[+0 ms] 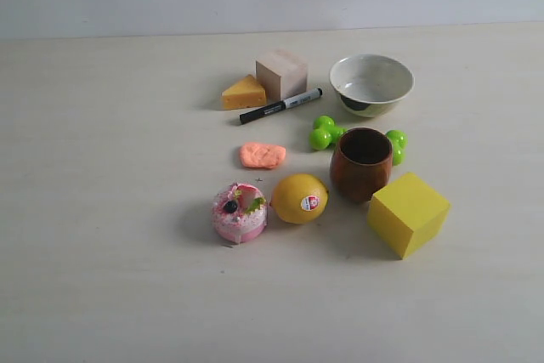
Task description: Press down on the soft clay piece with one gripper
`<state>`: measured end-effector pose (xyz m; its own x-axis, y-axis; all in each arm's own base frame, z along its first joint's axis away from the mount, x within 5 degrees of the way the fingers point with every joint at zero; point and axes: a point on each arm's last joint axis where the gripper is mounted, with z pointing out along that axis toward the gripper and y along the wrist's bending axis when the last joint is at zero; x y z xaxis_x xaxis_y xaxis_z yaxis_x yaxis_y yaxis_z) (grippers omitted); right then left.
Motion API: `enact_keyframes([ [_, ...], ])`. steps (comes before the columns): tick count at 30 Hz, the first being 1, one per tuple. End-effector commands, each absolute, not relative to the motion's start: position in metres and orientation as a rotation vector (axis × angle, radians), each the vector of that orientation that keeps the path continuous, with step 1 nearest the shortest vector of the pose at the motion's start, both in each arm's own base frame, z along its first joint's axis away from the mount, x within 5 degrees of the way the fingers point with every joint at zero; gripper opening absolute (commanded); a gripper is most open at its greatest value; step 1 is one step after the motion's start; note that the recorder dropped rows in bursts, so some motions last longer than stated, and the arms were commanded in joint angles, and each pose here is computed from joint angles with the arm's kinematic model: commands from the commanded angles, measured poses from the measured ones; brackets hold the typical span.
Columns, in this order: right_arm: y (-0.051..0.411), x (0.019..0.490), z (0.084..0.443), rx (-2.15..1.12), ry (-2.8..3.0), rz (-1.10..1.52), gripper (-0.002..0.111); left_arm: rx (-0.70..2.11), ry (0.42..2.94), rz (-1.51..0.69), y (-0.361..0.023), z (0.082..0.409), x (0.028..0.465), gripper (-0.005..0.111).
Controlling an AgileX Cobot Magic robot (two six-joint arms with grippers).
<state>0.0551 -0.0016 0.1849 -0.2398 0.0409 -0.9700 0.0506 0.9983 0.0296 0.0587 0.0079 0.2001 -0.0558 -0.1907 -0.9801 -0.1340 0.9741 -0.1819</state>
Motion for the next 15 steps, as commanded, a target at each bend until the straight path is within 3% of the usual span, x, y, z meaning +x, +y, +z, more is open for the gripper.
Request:
enact_keyframes([
  [1,-0.001,0.055,0.184,0.058,1.806,-0.01,0.0,-0.264,1.682,-0.074,0.007,0.194,0.057,0.0],
  [5,-0.001,0.055,0.184,0.058,1.806,-0.01,0.0,-0.309,1.827,-0.096,0.007,0.18,0.053,0.0],
  [15,-0.001,0.055,0.184,0.058,1.806,-0.01,0.0,-0.275,1.833,-0.067,0.007,0.18,0.052,0.0],
])
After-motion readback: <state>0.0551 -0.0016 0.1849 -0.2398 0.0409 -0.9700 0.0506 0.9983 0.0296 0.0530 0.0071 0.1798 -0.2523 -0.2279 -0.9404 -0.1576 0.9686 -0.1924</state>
